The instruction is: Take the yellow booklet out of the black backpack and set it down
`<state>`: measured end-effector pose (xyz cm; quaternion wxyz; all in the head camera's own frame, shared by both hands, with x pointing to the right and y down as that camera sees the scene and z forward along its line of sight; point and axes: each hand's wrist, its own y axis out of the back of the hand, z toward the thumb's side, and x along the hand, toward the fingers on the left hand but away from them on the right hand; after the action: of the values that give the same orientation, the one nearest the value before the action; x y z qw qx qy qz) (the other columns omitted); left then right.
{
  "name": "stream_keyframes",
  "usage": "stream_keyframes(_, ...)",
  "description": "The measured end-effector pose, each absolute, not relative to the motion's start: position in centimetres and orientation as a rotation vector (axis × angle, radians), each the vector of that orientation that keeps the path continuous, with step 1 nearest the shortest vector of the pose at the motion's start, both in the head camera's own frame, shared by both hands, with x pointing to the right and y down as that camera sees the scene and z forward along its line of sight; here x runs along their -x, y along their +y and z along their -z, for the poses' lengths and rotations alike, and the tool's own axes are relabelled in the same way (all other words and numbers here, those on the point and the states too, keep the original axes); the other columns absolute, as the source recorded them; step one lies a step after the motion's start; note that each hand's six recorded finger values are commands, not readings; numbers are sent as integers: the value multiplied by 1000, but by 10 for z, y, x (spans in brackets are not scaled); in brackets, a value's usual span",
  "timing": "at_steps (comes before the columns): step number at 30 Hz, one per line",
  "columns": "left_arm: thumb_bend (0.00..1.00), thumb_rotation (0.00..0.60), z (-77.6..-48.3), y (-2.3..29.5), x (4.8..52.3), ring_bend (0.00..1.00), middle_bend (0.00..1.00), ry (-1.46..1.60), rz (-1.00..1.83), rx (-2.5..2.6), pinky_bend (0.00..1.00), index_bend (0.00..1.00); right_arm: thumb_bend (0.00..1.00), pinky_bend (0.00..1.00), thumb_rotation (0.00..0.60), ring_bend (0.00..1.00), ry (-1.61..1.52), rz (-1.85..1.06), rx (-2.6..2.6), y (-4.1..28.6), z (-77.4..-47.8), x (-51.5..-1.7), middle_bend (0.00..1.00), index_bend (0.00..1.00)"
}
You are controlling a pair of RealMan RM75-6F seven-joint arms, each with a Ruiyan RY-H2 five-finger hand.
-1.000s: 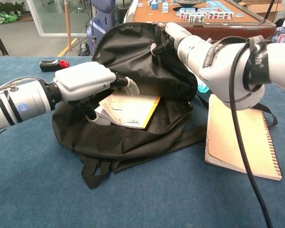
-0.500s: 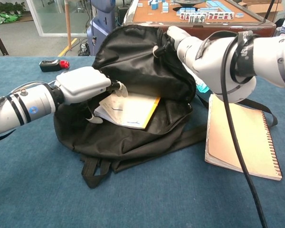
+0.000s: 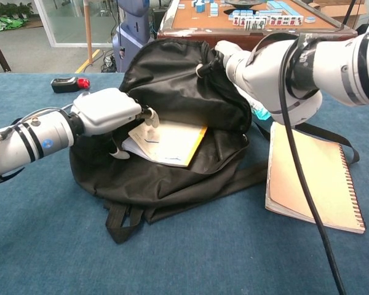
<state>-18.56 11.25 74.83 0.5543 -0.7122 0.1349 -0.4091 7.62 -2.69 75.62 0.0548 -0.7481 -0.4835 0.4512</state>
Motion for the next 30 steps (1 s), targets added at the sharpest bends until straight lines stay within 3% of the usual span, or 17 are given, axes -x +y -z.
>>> stream_keyframes(18, 189, 600, -752, 110, 177, 413, 442, 408, 938, 1687, 307, 457, 517, 503, 600, 345, -1508, -1396, 2284, -28, -763, -84, 410, 632)
stream_keyframes(30, 476, 600, -749, 112, 169, 535, 590, 438, 864, 1661, 472, 637, 511, 503, 600, 345, -1540, -1412, 2293, -30, -766, -90, 410, 632)
